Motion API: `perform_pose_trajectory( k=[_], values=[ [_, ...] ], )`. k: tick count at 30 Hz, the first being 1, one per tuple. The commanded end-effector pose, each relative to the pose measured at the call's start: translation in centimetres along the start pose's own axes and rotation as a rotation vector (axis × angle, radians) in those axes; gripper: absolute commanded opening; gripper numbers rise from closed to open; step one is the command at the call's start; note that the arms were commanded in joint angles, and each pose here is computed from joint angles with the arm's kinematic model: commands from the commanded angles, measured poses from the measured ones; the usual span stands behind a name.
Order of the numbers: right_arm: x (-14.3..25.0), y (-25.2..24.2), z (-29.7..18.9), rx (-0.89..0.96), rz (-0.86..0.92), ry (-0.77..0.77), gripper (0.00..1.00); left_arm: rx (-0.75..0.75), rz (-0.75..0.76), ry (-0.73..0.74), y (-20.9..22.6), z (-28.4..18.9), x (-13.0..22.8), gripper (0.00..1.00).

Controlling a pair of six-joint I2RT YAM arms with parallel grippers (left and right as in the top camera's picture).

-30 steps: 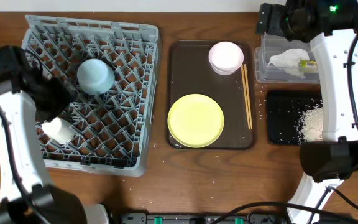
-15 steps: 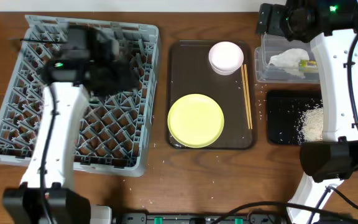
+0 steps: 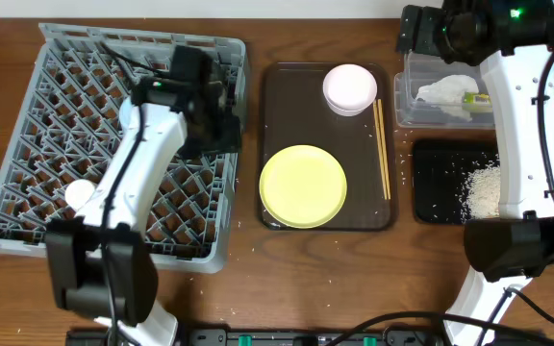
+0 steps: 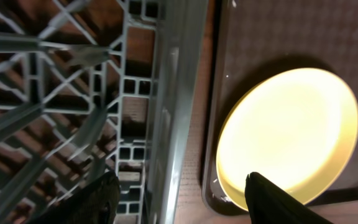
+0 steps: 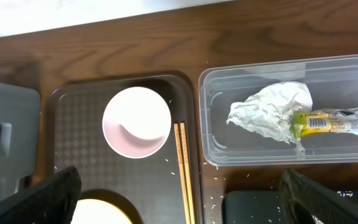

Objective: Sort waste into correct bins and load items into the dishwasher

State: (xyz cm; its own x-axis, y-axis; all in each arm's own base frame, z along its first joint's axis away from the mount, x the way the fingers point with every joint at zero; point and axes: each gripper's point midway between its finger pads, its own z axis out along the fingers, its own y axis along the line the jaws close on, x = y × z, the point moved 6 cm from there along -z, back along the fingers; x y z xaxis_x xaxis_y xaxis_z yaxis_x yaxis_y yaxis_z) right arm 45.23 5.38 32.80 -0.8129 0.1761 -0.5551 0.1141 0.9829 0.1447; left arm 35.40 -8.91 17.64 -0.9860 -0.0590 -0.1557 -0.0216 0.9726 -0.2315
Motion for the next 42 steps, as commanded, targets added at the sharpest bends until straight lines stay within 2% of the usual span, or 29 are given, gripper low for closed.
perform_pose_trajectory(
  k=[1, 8, 15, 23, 33, 42],
  values=[
    [0.2, 0.4, 0.1, -0.002, -0.002, 0.005, 0.99, -0.023, 0.029, 0.018, -0.4, 1.4, -0.3, 0.65],
    [0.2, 0.4, 0.1, -0.002, -0.002, 0.005, 0.99, -0.046, 0.081, 0.036, -0.3, 3.9, -1.0, 0.61],
    [0.2, 0.4, 0.1, -0.002, -0.002, 0.005, 0.99, -0.111, 0.077, 0.041, 0.6, 5.7, -1.5, 0.43],
    [0.2, 0.4, 0.1, -0.001, -0.001, 0.005, 0.99, -0.091, 0.087, -0.042, 0.3, 6.9, -3.4, 0.35],
    [0.2, 0.4, 0.1, -0.002, -0.002, 0.005, 0.99, -0.06, 0.107, -0.189, -0.5, 6.7, -6.1, 0.09],
    [0.2, 0.4, 0.1, -0.001, -0.001, 0.005, 0.99, -0.068, 0.115, -0.264, -0.4, 7.1, -7.7, 0.08]
  ],
)
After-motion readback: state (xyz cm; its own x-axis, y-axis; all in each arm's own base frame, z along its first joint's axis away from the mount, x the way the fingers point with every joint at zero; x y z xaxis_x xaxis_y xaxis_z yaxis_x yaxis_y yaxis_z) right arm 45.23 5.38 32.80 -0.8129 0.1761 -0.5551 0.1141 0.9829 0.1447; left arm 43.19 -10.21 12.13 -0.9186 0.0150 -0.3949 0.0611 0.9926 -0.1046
